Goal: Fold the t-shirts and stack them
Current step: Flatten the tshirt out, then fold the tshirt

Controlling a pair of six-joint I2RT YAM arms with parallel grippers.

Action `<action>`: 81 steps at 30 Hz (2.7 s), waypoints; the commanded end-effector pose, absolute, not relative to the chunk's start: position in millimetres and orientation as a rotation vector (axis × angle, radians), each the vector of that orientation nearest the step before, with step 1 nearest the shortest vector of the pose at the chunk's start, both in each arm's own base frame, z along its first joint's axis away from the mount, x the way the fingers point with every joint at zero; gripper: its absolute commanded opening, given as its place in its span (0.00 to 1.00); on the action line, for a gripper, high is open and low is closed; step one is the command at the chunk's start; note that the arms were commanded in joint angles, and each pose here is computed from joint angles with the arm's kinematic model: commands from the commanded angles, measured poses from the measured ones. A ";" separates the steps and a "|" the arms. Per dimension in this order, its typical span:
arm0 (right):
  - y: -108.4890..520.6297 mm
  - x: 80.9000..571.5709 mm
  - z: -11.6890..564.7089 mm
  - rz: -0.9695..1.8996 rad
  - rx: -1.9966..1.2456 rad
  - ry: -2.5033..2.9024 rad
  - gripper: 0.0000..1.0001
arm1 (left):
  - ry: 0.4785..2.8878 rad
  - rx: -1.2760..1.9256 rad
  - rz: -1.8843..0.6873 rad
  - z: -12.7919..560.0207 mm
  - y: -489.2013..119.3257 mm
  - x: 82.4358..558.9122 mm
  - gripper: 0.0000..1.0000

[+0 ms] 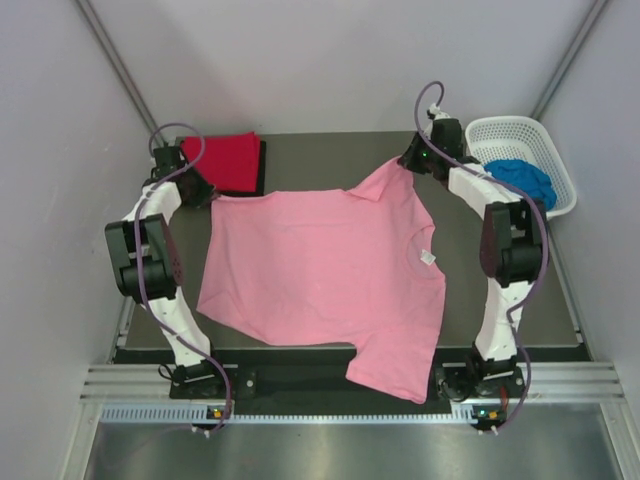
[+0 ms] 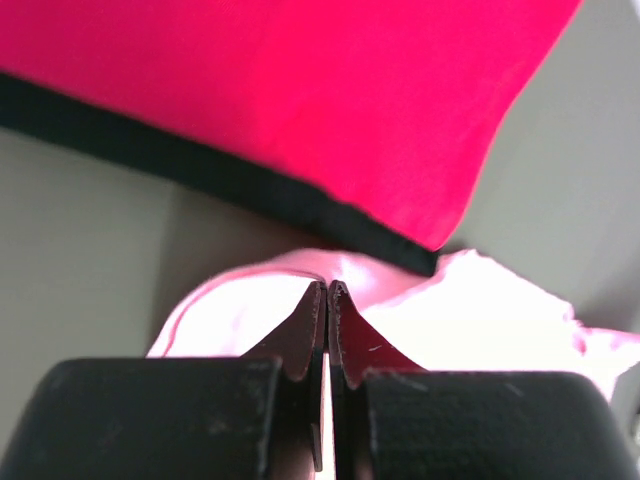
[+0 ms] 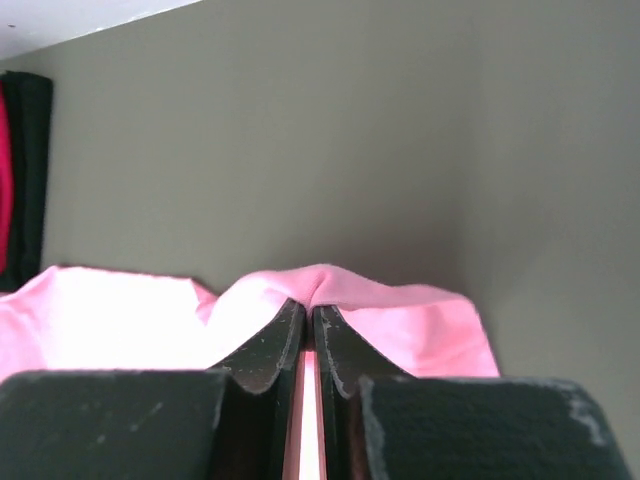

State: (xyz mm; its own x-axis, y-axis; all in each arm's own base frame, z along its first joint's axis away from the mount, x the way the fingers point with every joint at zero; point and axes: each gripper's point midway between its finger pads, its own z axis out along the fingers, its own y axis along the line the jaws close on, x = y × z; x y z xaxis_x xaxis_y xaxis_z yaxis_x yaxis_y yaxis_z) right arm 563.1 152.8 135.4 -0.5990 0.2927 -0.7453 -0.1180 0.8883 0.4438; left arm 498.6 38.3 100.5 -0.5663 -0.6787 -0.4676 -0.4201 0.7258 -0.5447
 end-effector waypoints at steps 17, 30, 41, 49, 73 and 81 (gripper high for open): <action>134.3 431.7 180.0 0.713 0.207 2.153 0.02 | 2.367 -0.776 -0.256 113.5 65.6 452.3 0.00; 120.3 356.0 146.6 0.713 0.291 2.230 0.02 | 2.433 -0.786 -0.163 107.4 70.8 423.2 0.00; 117.5 333.3 168.8 0.710 0.253 2.239 0.02 | 2.452 -0.789 -0.139 104.9 70.2 407.9 0.00; 117.9 295.6 118.7 0.748 0.331 2.324 0.03 | 2.522 -0.836 -0.069 72.7 71.9 378.8 0.00; 106.3 247.3 93.9 0.686 0.335 2.427 0.04 | 2.578 -0.885 0.050 67.4 79.8 349.6 0.31; 88.3 251.8 112.8 0.547 0.413 2.439 0.39 | 2.402 -0.820 -0.225 105.6 54.7 388.7 0.37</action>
